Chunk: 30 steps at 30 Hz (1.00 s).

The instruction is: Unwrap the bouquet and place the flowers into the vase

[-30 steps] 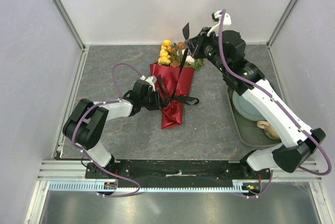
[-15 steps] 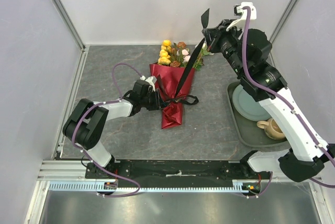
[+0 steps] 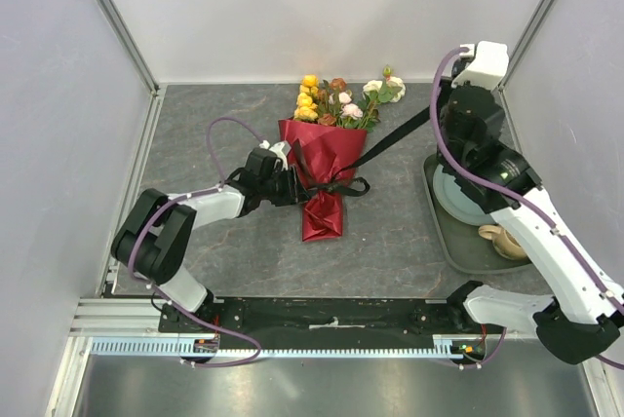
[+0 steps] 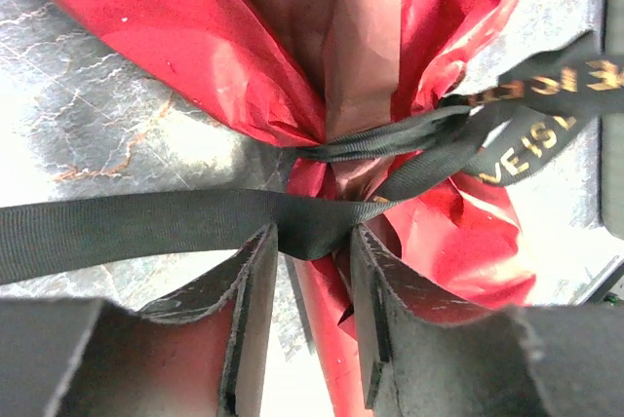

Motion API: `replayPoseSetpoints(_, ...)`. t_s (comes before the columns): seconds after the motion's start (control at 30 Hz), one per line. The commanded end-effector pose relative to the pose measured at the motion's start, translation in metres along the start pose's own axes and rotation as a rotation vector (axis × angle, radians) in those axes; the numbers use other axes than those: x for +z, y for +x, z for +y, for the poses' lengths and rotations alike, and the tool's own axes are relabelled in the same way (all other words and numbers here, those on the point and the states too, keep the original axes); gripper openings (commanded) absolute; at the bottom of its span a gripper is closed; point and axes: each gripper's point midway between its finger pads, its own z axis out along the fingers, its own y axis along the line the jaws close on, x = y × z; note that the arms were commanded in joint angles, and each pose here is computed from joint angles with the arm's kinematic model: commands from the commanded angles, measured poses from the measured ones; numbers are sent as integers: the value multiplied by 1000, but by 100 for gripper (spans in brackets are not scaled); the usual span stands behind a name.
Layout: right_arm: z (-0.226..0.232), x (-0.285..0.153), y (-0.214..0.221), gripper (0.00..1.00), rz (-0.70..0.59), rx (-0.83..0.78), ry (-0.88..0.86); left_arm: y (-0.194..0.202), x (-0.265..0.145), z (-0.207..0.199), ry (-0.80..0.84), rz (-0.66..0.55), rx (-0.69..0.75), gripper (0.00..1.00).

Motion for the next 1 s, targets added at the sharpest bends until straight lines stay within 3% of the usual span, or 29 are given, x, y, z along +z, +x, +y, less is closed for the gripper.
replayPoseSetpoints(0.0, -36, -1, 49, 0, 79, -47, 215, -20, -20, -22, 48, -47, 62, 46)
replayPoseSetpoints(0.17, -66, 2, 120, 0, 227, -116, 334, -43, -51, -46, 88, -116, 113, 57)
replayPoseSetpoints(0.27, -87, -1, 147, 0, 277, -70, 400, -49, -63, -51, 84, -137, 134, 62)
replayPoseSetpoints(0.4, -106, -16, 162, 2, 244, 114, 464, -54, -78, -57, 86, -160, 147, 65)
replayPoseSetpoints(0.53, -88, -18, 191, 2, 307, 221, 368, -49, -75, -54, 81, -138, 151, 73)
replayPoseSetpoints(0.73, -57, -26, 230, 3, 406, 238, 152, -54, -41, -44, 39, -31, 241, 66)
replayPoseSetpoints(0.87, -46, -29, 235, 5, 446, 227, 80, -55, -20, -37, 24, 16, 249, 52)
replayPoseSetpoints(0.97, -41, -31, 239, 6, 464, 231, 52, -55, -9, -32, 8, 36, 239, 54)
